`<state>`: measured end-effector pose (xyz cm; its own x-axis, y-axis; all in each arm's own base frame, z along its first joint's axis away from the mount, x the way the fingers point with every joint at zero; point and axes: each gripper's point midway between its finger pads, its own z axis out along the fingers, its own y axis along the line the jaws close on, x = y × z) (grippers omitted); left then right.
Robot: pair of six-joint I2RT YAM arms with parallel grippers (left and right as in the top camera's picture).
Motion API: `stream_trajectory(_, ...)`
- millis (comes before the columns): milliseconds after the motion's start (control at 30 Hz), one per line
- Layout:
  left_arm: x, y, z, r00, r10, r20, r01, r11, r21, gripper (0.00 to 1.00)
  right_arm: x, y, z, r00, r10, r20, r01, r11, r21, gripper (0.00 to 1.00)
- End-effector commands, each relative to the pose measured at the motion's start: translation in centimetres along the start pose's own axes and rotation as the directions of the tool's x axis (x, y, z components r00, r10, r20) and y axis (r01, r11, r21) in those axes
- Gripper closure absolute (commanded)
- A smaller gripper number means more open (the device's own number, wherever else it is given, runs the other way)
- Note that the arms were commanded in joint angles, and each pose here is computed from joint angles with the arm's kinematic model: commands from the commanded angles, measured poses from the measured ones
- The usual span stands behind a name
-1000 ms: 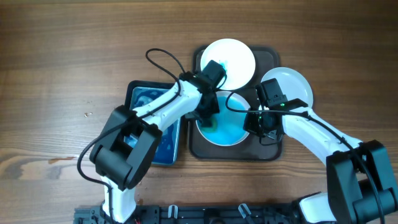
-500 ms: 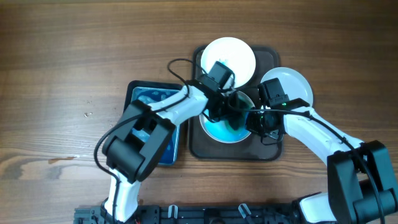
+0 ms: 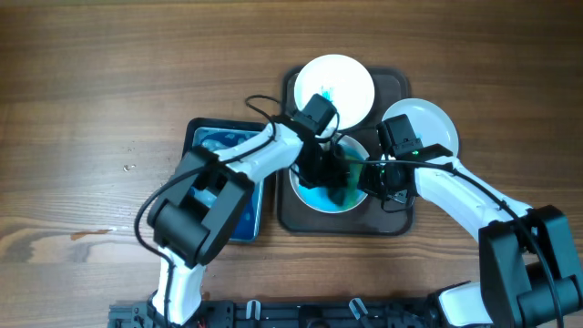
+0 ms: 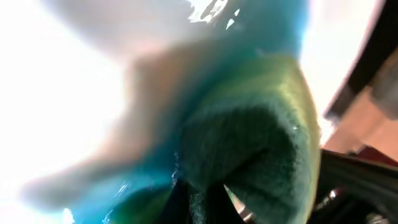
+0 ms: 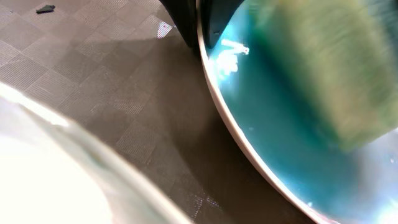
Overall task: Clean dirty plates on tray and stack at the side
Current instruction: 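Scrub the tilted plate with the sponge held in the left gripper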
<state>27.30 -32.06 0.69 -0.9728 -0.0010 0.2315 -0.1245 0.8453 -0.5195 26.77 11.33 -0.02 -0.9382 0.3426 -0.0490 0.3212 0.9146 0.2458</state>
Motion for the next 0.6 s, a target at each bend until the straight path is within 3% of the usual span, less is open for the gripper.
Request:
stream_trajectory(0,-3.1,7.7,-2.5,0.978,-0.052,0.2,0.111,0.949,-0.296,0.96,0.4,-2.0,1.1,1.0,0.001,-0.006,0.0,0.996,0.094,0.95)
stream_trajectory(167,-4.1,8.0,-6.4,0.945,-0.009,0.327,0.131,0.925,-0.356,0.96,0.4,-2.0,1.1,1.0,0.0,-0.006,0.0,0.996,0.093,0.96)
stream_trajectory(267,-4.0,6.4,-8.4,0.928,0.001,0.372,0.125,0.94,-0.316,0.96,0.4,-2.0,1.1,1.0,0.0,-0.006,0.0,0.996,0.093,0.96)
stream_trajectory(567,-1.4,1.8,-14.2,0.932,-0.083,0.354,0.107,0.993,-0.049,0.96,0.4,-2.0,1.1,1.0,-0.001,-0.006,0.002,0.996,0.094,0.96)
